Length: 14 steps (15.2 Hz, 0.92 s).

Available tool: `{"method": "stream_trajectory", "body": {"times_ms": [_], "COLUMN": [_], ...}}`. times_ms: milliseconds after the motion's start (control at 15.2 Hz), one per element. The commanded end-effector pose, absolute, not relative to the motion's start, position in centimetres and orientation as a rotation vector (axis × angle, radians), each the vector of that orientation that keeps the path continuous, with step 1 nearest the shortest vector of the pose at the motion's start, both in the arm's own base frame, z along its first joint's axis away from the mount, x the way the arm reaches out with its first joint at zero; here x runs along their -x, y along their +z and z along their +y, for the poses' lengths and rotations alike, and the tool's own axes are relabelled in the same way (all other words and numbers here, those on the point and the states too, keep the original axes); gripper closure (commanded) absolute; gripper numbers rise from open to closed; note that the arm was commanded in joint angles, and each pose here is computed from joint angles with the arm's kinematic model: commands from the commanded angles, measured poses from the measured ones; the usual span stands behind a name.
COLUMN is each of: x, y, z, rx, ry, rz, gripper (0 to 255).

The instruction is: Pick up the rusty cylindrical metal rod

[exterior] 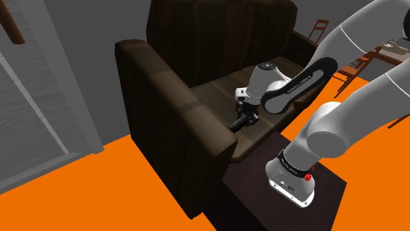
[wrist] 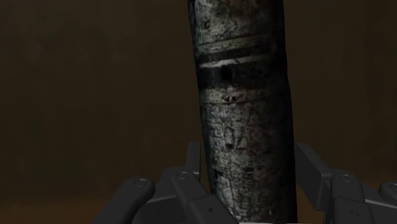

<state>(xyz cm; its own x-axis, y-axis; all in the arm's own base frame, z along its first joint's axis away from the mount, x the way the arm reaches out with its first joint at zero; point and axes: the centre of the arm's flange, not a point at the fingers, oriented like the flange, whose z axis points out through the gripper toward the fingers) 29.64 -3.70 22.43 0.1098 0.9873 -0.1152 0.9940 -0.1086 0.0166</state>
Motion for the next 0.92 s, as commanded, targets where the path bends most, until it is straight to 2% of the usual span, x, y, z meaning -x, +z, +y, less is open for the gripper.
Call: {"method": "stream_trajectory", "body": {"times_ms": [0, 264, 858], "x": [-29.6, -29.6, -29.6], "y": [22.4, 22.4, 27.2], "z": [-3.7, -3.7, -3.7], "rx": [-2.274, -2.274, -2.274], "ry": [-0.116, -0.116, -0.116], "rz": [2.035, 2.035, 2.035], "gripper": [255, 255, 255]}}
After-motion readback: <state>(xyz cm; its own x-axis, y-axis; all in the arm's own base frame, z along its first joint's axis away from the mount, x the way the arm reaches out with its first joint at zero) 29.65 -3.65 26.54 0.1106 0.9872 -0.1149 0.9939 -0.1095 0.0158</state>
